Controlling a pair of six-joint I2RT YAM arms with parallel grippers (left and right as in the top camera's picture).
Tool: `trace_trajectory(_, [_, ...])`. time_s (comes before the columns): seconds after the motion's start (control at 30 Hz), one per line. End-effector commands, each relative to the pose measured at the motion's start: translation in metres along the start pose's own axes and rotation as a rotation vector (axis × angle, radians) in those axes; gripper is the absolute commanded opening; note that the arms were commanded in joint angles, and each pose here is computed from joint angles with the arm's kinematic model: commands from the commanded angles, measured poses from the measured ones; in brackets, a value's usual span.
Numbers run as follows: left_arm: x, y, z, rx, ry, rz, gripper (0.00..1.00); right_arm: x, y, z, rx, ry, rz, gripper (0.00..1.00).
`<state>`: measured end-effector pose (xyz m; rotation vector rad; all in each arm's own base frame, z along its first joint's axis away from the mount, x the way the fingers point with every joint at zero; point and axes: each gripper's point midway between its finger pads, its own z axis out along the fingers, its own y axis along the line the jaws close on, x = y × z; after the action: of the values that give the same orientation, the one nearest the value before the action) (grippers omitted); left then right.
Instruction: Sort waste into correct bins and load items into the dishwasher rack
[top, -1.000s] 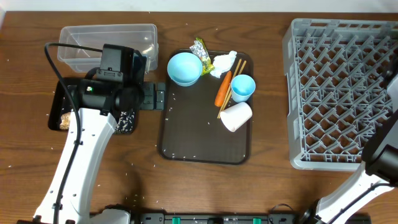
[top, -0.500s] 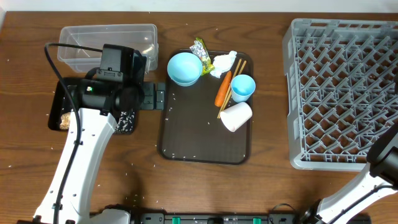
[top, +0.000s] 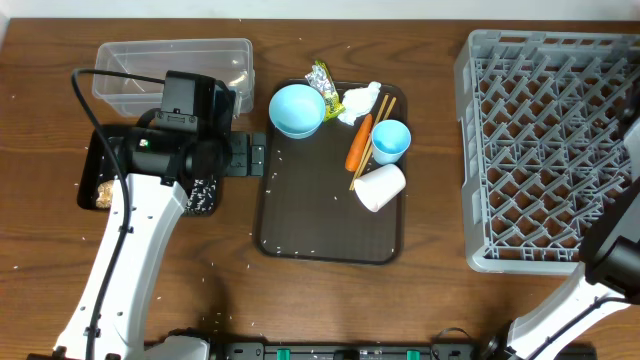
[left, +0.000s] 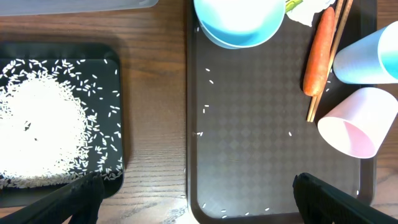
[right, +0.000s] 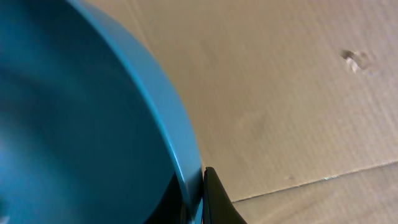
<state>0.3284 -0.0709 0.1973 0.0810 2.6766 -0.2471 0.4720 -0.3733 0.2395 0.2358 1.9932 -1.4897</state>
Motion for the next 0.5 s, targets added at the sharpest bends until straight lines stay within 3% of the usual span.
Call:
trace_trajectory(0.0, [-0.005, 0.003, -0.002, -0.013, -0.01, -0.008, 0.98, -0.009, 0.028, -0.009, -0.063, -0.027, 0.01, 0.01])
trace_trajectory(0.07, [-0.005, 0.003, -0.002, -0.013, -0.01, -0.009, 0.98, -0.017, 0.035, -0.017, -0.068, -0.038, 0.005, 0.07])
trace_trajectory(0.13, [-0.005, 0.003, -0.002, -0.013, -0.01, -0.009, 0.98, -0.027, 0.043, -0.027, -0.073, -0.053, 0.002, 0.28])
trace_trajectory(0.23, [-0.005, 0.003, -0.002, -0.013, -0.01, -0.008, 0.98, -0.042, 0.05, -0.039, -0.073, -0.086, 0.013, 0.78])
trace_trajectory(0.27, [-0.005, 0.003, -0.002, -0.013, -0.01, -0.009, 0.98, -0.047, 0.049, -0.043, -0.06, -0.095, 0.038, 0.89])
trace_trajectory(0.33, [-0.005, 0.003, -0.002, -0.013, -0.01, -0.008, 0.98, -0.055, 0.047, -0.049, -0.039, -0.109, 0.088, 0.99])
trace_trajectory(0.47, [-0.005, 0.003, -0.002, -0.013, -0.01, -0.008, 0.98, -0.074, 0.053, -0.067, -0.033, -0.147, 0.111, 0.99])
